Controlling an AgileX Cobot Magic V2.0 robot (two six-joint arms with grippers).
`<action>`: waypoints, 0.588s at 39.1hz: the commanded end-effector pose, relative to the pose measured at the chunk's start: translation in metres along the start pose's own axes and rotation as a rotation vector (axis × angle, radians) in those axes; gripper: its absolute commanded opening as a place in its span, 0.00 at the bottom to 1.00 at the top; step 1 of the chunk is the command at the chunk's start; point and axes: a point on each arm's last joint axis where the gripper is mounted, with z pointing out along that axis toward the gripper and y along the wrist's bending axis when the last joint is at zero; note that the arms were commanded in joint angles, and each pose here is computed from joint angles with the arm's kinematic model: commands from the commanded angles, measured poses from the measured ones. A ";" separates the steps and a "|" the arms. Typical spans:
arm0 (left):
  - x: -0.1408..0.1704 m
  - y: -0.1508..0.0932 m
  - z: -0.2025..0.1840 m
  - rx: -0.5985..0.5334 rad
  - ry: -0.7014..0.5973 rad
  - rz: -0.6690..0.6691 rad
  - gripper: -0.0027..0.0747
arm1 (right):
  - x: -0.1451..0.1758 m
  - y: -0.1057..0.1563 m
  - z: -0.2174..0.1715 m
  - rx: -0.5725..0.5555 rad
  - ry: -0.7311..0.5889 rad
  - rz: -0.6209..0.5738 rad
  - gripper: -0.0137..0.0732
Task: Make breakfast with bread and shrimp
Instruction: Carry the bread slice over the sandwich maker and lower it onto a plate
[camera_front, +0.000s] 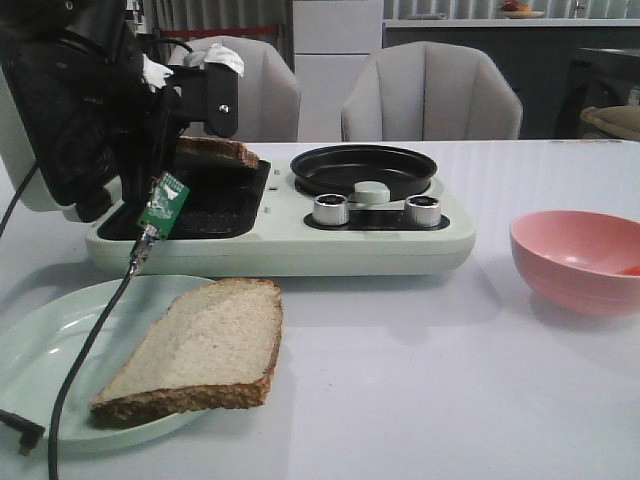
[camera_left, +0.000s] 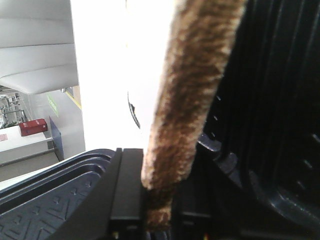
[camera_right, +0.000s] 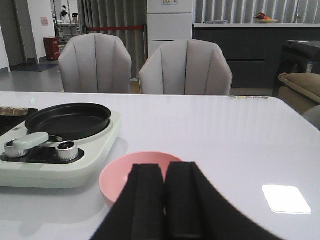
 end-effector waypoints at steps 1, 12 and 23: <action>-0.003 0.026 -0.014 -0.064 -0.047 -0.044 0.21 | -0.015 0.000 -0.003 0.005 -0.127 -0.006 0.32; -0.002 0.020 -0.008 -0.032 -0.054 -0.081 0.22 | -0.015 0.000 -0.003 0.005 -0.127 -0.006 0.32; -0.003 0.019 -0.008 -0.018 -0.077 -0.132 0.62 | -0.015 0.000 -0.003 0.005 -0.127 -0.006 0.32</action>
